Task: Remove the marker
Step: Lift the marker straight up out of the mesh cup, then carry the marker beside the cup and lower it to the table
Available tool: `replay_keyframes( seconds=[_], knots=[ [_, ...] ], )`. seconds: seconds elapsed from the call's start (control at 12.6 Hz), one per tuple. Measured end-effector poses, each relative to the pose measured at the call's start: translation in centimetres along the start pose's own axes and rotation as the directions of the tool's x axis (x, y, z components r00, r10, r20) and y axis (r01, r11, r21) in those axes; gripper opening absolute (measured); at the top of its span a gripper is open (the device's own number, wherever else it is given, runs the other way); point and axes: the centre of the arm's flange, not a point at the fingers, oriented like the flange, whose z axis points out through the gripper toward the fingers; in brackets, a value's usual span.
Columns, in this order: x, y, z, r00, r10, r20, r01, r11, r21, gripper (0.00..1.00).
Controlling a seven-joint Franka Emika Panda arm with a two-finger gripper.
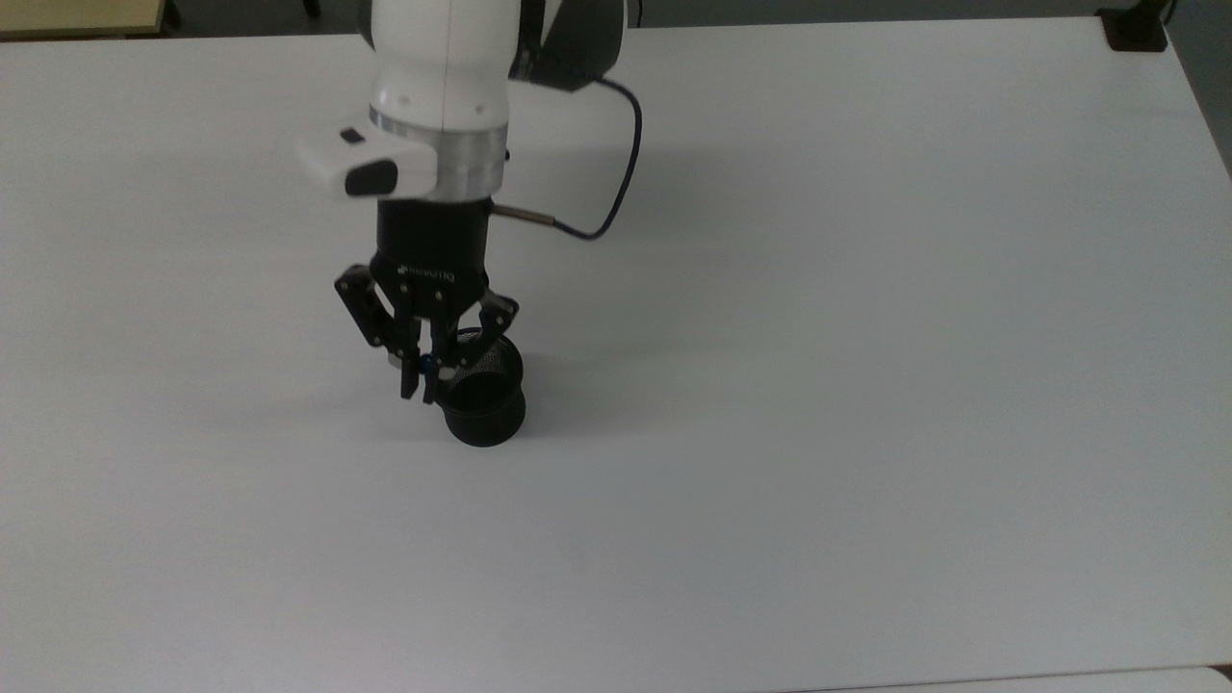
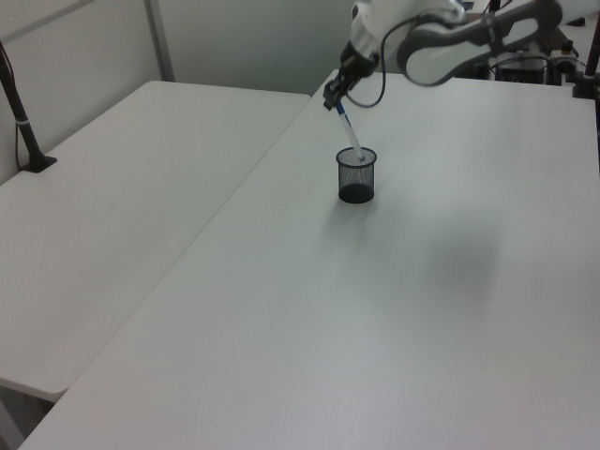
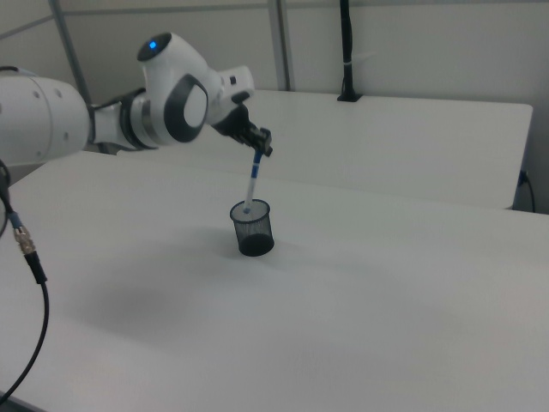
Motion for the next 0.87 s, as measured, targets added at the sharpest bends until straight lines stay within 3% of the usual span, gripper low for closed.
replay_keyframes(
  seconds=[0.32, 0.87],
  knots=[
    [1.1, -1.3, -5.2, 1.0, -0.01, -0.002, 0.01, 1.0, 0.008, 0.15],
    [-4.8, -11.2, -3.2, 0.975, -0.129, 0.178, 0.12, 0.991, 0.061, 0.15]
  ],
)
